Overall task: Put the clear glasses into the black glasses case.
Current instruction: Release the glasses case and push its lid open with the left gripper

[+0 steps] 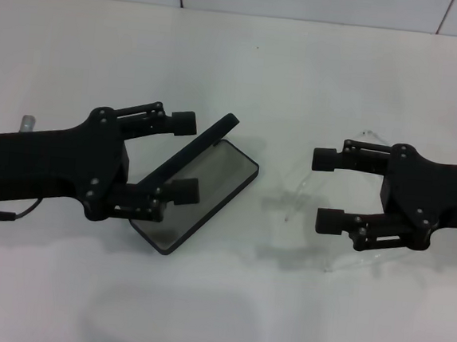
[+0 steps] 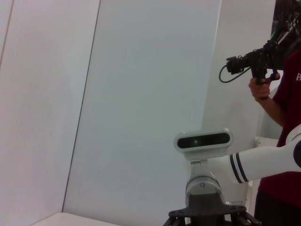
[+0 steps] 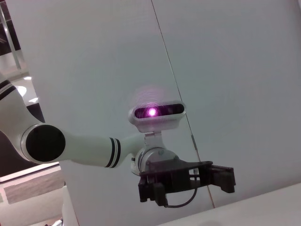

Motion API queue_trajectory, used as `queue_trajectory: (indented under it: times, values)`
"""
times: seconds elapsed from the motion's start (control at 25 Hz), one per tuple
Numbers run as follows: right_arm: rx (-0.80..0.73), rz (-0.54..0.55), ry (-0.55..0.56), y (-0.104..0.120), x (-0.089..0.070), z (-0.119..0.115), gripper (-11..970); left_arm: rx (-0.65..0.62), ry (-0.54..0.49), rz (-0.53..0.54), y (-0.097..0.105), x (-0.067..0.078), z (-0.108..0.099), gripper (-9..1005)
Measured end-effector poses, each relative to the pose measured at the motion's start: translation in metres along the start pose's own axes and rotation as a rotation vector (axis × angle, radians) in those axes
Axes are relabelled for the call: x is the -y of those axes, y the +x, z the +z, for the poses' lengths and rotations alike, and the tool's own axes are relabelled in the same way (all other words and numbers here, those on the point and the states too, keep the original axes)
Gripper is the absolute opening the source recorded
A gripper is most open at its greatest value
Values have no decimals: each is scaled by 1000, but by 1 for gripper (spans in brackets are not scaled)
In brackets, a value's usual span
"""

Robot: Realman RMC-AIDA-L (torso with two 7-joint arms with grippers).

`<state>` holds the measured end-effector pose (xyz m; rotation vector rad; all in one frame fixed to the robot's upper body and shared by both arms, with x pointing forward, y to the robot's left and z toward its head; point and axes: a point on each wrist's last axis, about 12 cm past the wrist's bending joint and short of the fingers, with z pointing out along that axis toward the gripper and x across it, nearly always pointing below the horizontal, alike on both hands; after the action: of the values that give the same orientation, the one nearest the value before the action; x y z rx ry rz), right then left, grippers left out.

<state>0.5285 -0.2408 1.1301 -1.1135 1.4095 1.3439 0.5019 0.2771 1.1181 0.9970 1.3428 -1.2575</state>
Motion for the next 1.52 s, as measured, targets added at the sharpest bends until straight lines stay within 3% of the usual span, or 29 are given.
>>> queue_trajectory:
  times: [0.64, 0.88, 1.04, 1.16, 1.32, 1.52]
  values:
    - [27, -18, 30, -4, 3, -4, 842, 10, 6, -19, -4, -1, 1, 842]
    - [108, -41, 128, -6, 3, -22, 841, -2, -16, -120, -51, -15, 5, 822]
    - [150, -35, 206, 1, -2, -39, 841, -130, -96, -153, -81, -23, 20, 809]
    - [183, -31, 268, 6, -7, -53, 841, -319, -228, -208, -96, -32, 39, 799]
    - [226, -39, 339, 11, -15, -71, 841, -531, -411, -276, -102, -42, 59, 786]
    - [263, -40, 400, 15, -21, -84, 842, -688, -536, -288, -105, -52, 84, 770]
